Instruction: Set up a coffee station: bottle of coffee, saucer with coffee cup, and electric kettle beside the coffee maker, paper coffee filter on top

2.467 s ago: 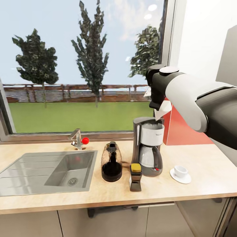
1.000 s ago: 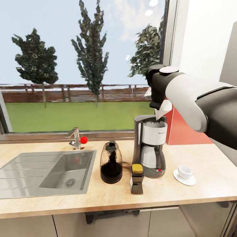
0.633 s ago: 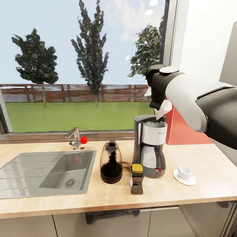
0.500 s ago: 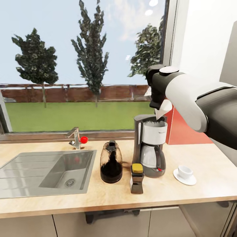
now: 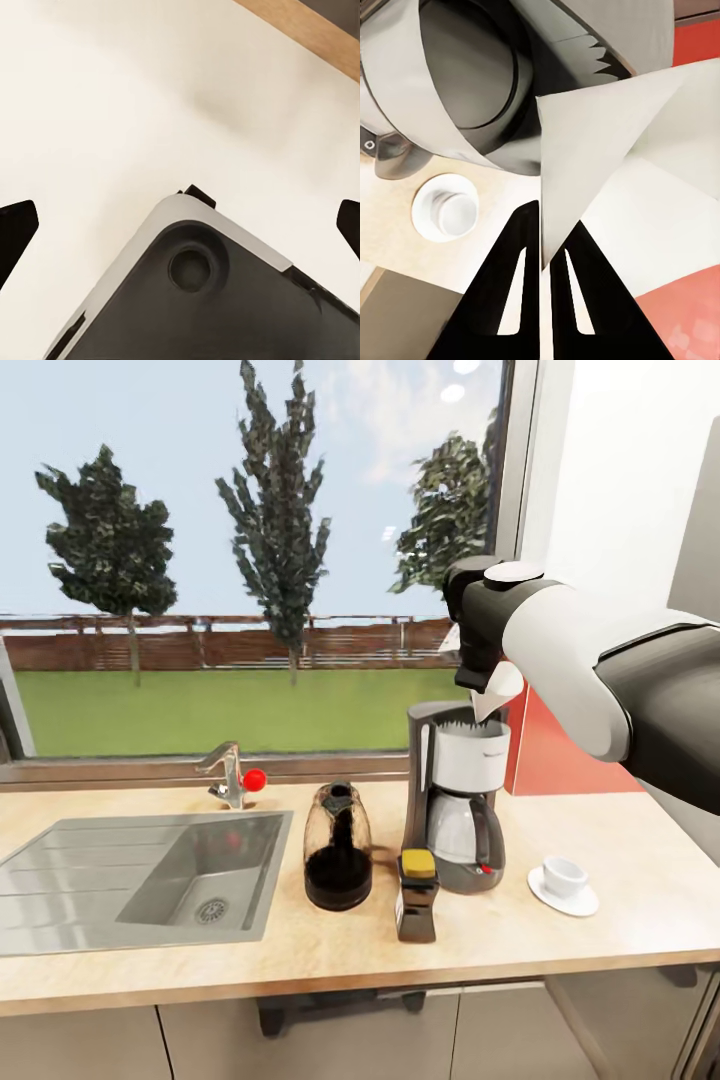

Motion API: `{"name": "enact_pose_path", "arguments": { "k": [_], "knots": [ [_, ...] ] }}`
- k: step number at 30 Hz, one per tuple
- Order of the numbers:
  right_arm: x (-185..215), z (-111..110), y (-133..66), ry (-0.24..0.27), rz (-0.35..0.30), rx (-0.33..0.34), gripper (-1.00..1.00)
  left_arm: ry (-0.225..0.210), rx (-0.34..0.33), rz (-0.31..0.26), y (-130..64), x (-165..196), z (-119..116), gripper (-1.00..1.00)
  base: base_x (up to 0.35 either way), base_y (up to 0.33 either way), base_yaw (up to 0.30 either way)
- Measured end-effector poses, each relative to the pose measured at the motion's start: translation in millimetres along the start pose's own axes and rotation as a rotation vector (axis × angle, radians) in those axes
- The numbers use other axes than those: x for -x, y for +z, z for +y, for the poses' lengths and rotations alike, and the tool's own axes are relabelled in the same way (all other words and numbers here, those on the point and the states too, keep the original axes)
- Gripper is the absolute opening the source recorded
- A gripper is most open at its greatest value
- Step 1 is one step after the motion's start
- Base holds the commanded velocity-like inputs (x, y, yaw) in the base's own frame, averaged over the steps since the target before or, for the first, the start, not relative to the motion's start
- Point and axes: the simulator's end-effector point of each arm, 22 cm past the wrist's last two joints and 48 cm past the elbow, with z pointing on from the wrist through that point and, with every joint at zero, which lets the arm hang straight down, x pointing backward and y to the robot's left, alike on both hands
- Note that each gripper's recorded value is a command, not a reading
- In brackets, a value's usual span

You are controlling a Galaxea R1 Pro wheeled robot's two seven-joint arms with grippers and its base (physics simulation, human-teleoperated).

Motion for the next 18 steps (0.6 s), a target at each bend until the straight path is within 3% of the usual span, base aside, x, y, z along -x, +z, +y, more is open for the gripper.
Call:
{"name": "enact_pose_path", "arguments": {
  "k": [10, 18],
  "knots": [
    [-1.5, 8.4, 10.6, 0.002, -0.001, -0.004, -1.00, 0.000, 0.000, -0.001, 13.4, -4.7, -0.4, 1.00, 0.000, 0.000, 0.000],
    [-1.6, 6.8, 10.5, 0.002, 0.000, -0.011, -1.00, 0.000, -0.001, -0.003, 13.6, -4.0, -0.7, 1.00, 0.000, 0.000, 0.000]
  ]
}}
